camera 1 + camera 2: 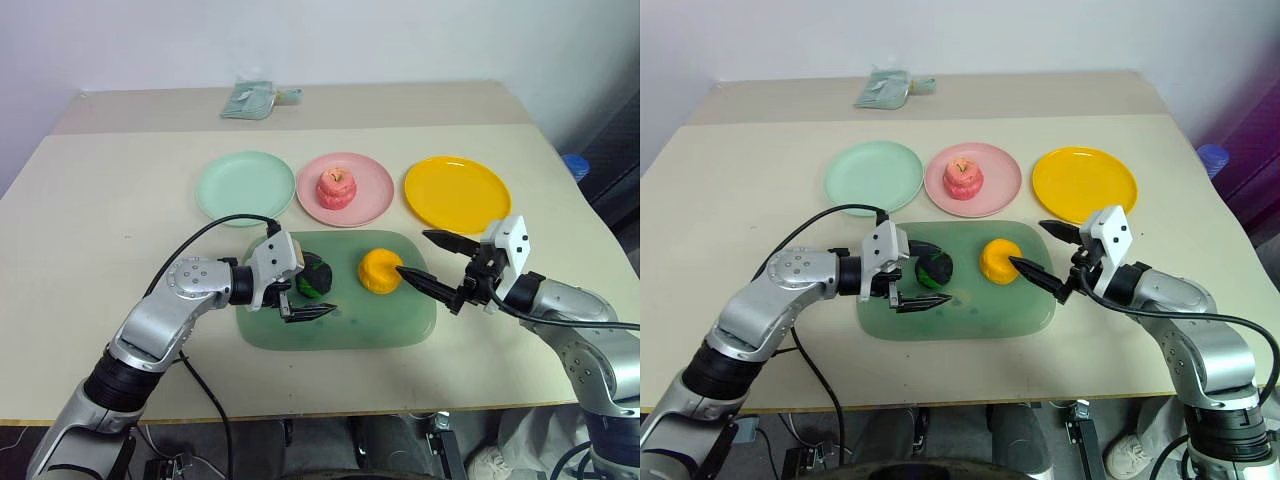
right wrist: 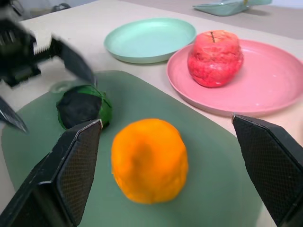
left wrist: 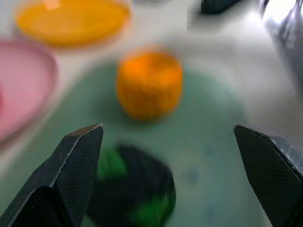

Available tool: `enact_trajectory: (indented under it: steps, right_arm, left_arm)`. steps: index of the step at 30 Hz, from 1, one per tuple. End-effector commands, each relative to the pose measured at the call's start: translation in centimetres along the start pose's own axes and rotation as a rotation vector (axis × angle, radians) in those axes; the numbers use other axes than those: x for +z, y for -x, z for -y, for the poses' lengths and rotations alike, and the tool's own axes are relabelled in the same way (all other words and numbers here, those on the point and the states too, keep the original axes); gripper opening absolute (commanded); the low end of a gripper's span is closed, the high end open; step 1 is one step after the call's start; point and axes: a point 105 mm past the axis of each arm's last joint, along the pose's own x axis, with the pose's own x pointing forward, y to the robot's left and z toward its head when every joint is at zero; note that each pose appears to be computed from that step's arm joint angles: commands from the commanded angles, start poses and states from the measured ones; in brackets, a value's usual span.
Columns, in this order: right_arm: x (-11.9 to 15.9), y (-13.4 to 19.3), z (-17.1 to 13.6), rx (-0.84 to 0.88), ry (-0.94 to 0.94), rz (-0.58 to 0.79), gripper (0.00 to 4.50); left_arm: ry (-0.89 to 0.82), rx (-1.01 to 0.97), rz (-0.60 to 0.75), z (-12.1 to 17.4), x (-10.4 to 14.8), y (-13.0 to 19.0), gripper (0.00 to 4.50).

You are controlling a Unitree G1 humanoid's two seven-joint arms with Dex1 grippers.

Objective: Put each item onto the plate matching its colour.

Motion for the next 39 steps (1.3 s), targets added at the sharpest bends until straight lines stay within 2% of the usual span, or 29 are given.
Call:
enact_trajectory:
  steps: [1, 2, 5, 9, 10, 14, 16, 18, 20, 24, 27, 30, 31, 35, 39]
  right_arm:
    - [0.9, 0.1, 0.0, -0.008, 0.032, 0.031, 4.50]
    - [0.8, 0.1, 0.0, -0.008, 0.032, 0.031, 4.50]
    - [0.8, 0.1, -0.1, -0.008, 0.031, 0.031, 4.50]
    - [0.8, 0.2, -0.1, -0.008, 0.034, 0.031, 4.50]
    - [0.9, 0.1, -0.1, -0.009, 0.035, 0.032, 4.50]
    - [1.0, 0.1, 0.0, -0.006, 0.040, 0.033, 4.50]
    - [1.0, 0.1, 0.0, -0.005, 0.041, 0.033, 4.50]
    - [1.0, 0.0, 0.1, -0.002, 0.042, 0.033, 4.50]
    - [1.1, -0.2, 0.1, 0.004, 0.043, 0.036, 4.50]
    - [1.1, -0.6, 0.1, 0.016, 0.045, 0.042, 4.50]
    - [1.2, -0.8, 0.2, 0.017, 0.048, 0.048, 4.50]
    - [1.3, -0.9, 0.1, 0.025, -0.010, 0.054, 4.50]
    - [1.2, -0.8, 0.0, 0.033, -0.022, 0.047, 4.50]
    - [1.3, -1.0, -0.6, 0.024, -0.001, 0.037, 4.50]
    - [0.7, -1.3, -1.4, 0.043, 0.030, -0.001, 4.50]
  left_arm:
    - [-0.065, 0.096, -0.099, -1.3, -1.9, -0.4, 4.48]
    - [-0.071, 0.117, -0.101, -1.6, -2.1, -0.6, 4.48]
    - [-0.039, 0.150, -0.061, -1.9, -2.0, -0.9, 3.66]
    - [0.008, 0.162, -0.009, -1.8, -1.3, -0.6, 1.73]
    - [0.029, 0.192, 0.026, -2.4, -0.8, -0.2, 1.43]
    - [0.140, 0.395, 0.240, -6.4, 2.3, 2.3, 1.43]
    - [0.177, 0.523, 0.289, -8.6, 3.0, 3.5, 1.43]
    - [0.212, 0.724, 0.265, -11.8, 2.3, 5.1, 1.43]
    - [0.264, 0.934, 0.165, -15.2, 0.2, 6.8, 1.43]
    - [0.322, 1.048, 0.089, -17.7, -1.8, 7.1, 1.43]
    - [0.338, 1.057, 0.077, -18.6, -2.2, 6.6, 2.69]
    - [0.336, 1.023, 0.159, -18.8, -1.0, 6.2, 4.24]
    - [0.329, 1.023, 0.176, -18.8, -0.8, 6.5, 4.43]
    - [0.271, 1.067, 0.224, -18.5, -0.4, 9.1, 4.43]
    - [0.124, 0.897, 0.291, -15.2, 1.6, 9.5, 4.43]
